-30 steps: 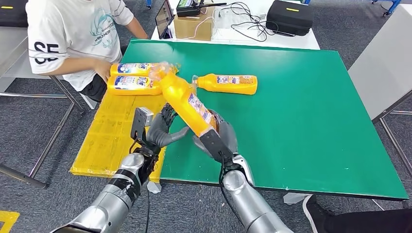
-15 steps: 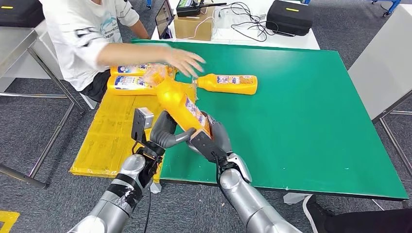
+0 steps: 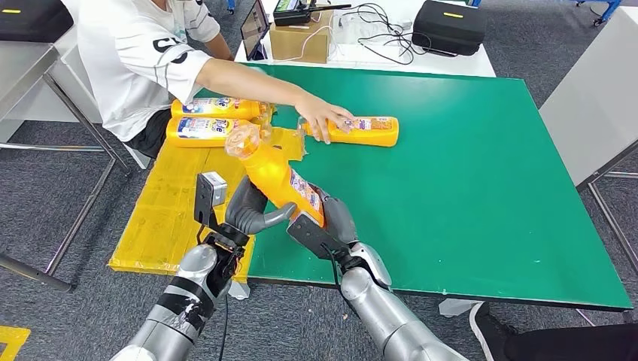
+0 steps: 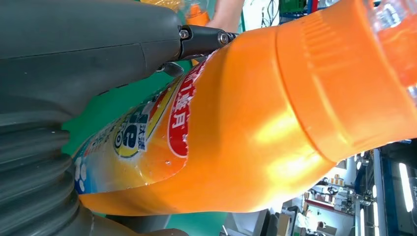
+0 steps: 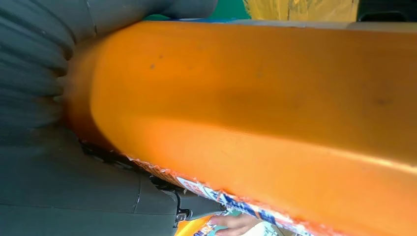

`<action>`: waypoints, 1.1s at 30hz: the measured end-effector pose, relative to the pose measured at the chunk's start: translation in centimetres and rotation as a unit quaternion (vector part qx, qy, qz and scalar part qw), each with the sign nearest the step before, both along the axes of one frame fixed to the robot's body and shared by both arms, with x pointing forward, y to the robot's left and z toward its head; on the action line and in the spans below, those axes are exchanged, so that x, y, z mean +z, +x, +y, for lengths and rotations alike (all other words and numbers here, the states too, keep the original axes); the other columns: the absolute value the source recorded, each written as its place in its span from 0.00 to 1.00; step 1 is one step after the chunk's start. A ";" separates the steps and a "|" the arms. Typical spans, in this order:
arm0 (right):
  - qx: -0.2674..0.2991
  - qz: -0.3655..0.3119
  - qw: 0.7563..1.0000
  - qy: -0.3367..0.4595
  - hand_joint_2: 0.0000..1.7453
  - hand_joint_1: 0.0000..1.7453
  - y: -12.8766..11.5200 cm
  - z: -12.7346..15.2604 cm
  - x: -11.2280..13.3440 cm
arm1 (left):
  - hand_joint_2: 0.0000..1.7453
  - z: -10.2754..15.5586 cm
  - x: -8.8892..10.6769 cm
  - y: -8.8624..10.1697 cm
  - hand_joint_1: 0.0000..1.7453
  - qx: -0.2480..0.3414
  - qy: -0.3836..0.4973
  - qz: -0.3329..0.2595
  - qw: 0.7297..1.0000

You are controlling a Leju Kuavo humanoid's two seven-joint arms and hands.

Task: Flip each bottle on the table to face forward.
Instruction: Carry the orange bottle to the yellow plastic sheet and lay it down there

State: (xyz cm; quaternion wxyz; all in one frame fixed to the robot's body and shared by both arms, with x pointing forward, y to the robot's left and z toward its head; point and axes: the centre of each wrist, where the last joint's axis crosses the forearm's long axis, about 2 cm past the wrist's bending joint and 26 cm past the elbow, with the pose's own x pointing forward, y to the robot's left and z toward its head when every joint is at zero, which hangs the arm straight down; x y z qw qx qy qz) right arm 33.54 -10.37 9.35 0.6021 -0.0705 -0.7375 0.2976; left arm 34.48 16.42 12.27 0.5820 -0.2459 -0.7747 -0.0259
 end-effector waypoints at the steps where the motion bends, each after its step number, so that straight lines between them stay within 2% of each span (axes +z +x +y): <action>1: 0.000 0.001 1.000 -0.001 1.00 1.00 0.0 0.0 0.0 | 1.00 0.0 0.0 0.0 0.77 0.000 -0.001 0.000 1.000; 2: 0.001 0.001 1.000 -0.003 1.00 1.00 0.0 0.0 -0.1 | 1.00 0.0 0.0 0.0 1.00 -0.001 -0.003 0.001 1.000; 14: 0.009 -0.001 1.000 -0.022 1.00 1.00 0.1 0.5 0.2 | 1.00 0.7 -0.6 0.5 1.00 -0.016 -0.035 0.033 0.999; 15: 0.010 -0.001 1.000 -0.023 1.00 0.95 0.1 0.5 0.3 | 1.00 0.7 -0.6 0.6 1.00 -0.016 -0.036 0.034 0.999; 18: 0.010 -0.003 1.000 -0.024 1.00 0.22 0.2 0.6 0.4 | 1.00 0.8 -0.7 0.7 1.00 -0.011 -0.038 0.037 0.999; 19: 0.007 -0.004 1.000 -0.024 1.00 0.01 0.2 0.6 0.4 | 1.00 0.9 -0.7 0.8 1.00 -0.006 -0.035 0.037 0.999; 28: -0.020 -0.012 1.000 0.015 1.00 0.00 0.4 0.5 0.8 | 1.00 1.9 0.0 1.8 1.00 0.109 0.055 -0.011 0.992; 33: -0.068 -0.042 0.993 0.089 1.00 0.00 0.6 -0.7 1.5 | 1.00 4.9 0.6 3.4 1.00 0.218 0.168 -0.065 0.959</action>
